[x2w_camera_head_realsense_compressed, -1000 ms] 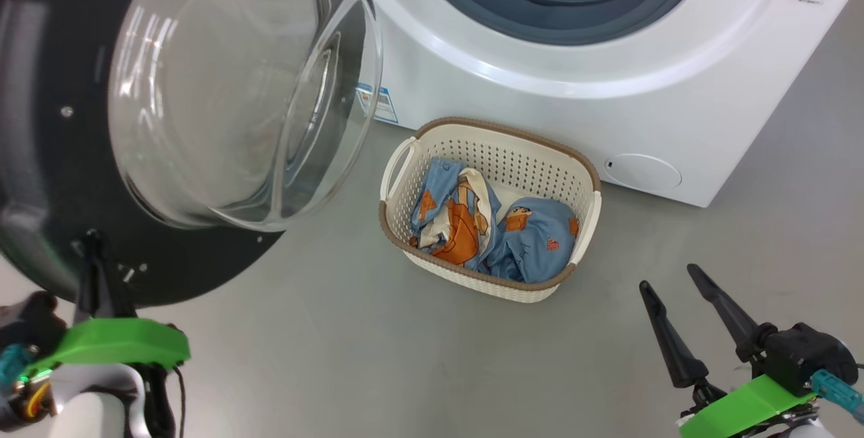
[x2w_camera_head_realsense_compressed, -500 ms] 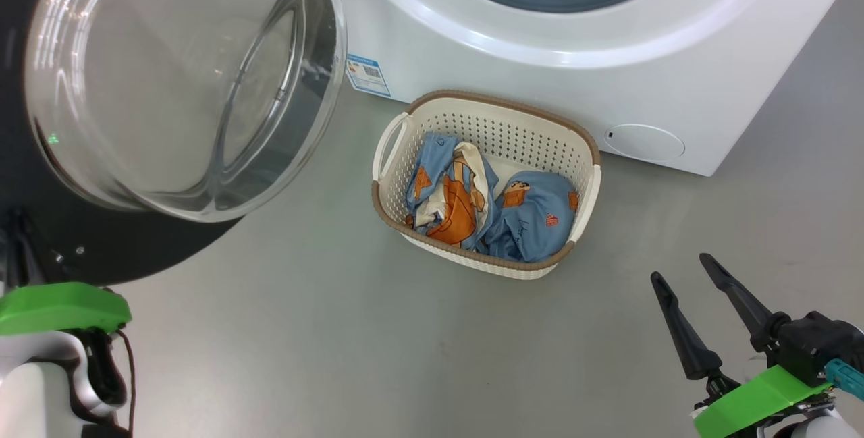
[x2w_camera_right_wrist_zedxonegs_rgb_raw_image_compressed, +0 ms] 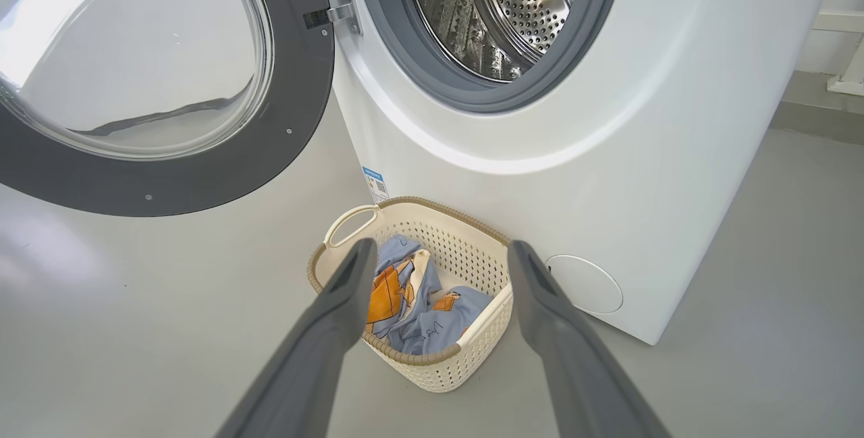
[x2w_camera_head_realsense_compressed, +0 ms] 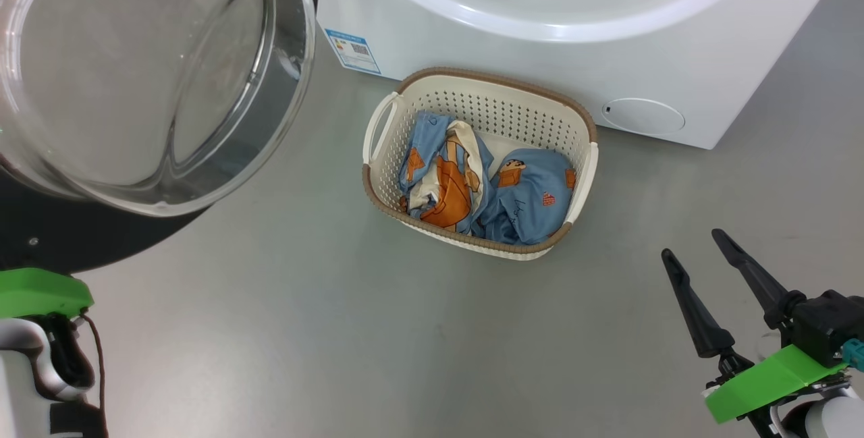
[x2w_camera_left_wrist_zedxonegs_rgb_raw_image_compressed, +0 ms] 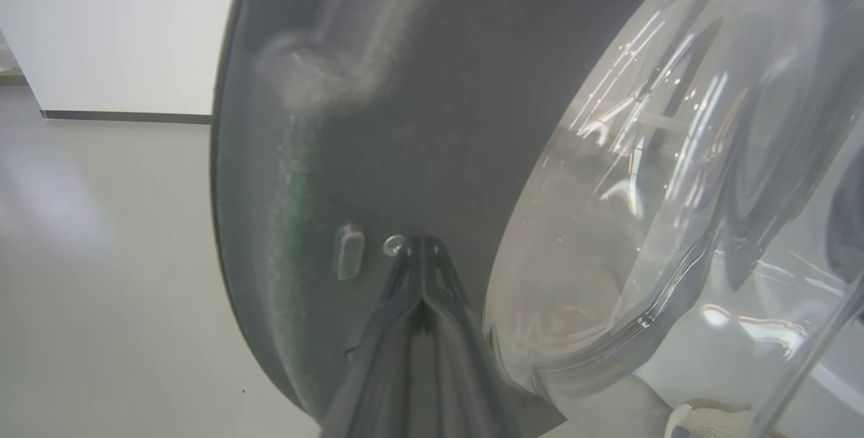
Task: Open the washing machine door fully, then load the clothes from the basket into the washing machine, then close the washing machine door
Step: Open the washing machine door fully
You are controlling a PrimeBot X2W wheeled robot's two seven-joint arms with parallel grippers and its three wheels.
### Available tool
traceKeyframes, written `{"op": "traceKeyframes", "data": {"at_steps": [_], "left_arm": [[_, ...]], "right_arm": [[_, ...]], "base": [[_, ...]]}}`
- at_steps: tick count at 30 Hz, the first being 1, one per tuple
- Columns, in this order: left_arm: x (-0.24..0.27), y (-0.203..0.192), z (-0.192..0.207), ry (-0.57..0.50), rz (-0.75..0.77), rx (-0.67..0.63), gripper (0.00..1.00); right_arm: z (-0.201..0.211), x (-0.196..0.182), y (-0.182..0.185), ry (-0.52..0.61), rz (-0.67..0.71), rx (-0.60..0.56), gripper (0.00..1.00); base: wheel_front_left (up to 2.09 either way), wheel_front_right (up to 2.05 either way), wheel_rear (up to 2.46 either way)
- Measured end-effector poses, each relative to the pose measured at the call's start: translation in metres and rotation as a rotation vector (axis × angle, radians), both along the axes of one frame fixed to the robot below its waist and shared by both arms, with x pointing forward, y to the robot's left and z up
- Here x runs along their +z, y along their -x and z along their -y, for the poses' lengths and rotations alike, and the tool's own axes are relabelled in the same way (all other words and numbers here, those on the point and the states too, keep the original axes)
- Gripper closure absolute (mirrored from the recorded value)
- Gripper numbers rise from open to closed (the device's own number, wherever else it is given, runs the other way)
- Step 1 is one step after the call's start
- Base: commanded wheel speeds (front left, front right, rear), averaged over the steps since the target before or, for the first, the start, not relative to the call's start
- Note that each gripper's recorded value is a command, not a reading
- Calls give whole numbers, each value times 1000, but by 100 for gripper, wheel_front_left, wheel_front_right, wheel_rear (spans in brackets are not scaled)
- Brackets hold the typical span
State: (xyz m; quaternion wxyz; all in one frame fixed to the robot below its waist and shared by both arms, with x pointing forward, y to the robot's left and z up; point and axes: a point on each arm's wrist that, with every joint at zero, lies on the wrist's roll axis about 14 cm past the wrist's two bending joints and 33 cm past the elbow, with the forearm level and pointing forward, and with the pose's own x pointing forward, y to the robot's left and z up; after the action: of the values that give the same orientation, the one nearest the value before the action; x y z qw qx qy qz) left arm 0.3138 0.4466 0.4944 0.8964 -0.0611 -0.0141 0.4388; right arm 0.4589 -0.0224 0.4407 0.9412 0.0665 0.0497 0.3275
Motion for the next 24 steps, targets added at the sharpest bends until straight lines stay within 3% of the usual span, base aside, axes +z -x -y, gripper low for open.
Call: {"op": "traceKeyframes", "data": {"at_steps": [10,24], "left_arm": [[4,-3,-1,-14,10,-14,100],[84,-6,19,-220,171,-140,100]], "right_arm": [[6,1,-2,3,0,-18,0],[1,14,17,-42,8,-54,0]], "base": [[0,0,0],[0,0,0]]}}
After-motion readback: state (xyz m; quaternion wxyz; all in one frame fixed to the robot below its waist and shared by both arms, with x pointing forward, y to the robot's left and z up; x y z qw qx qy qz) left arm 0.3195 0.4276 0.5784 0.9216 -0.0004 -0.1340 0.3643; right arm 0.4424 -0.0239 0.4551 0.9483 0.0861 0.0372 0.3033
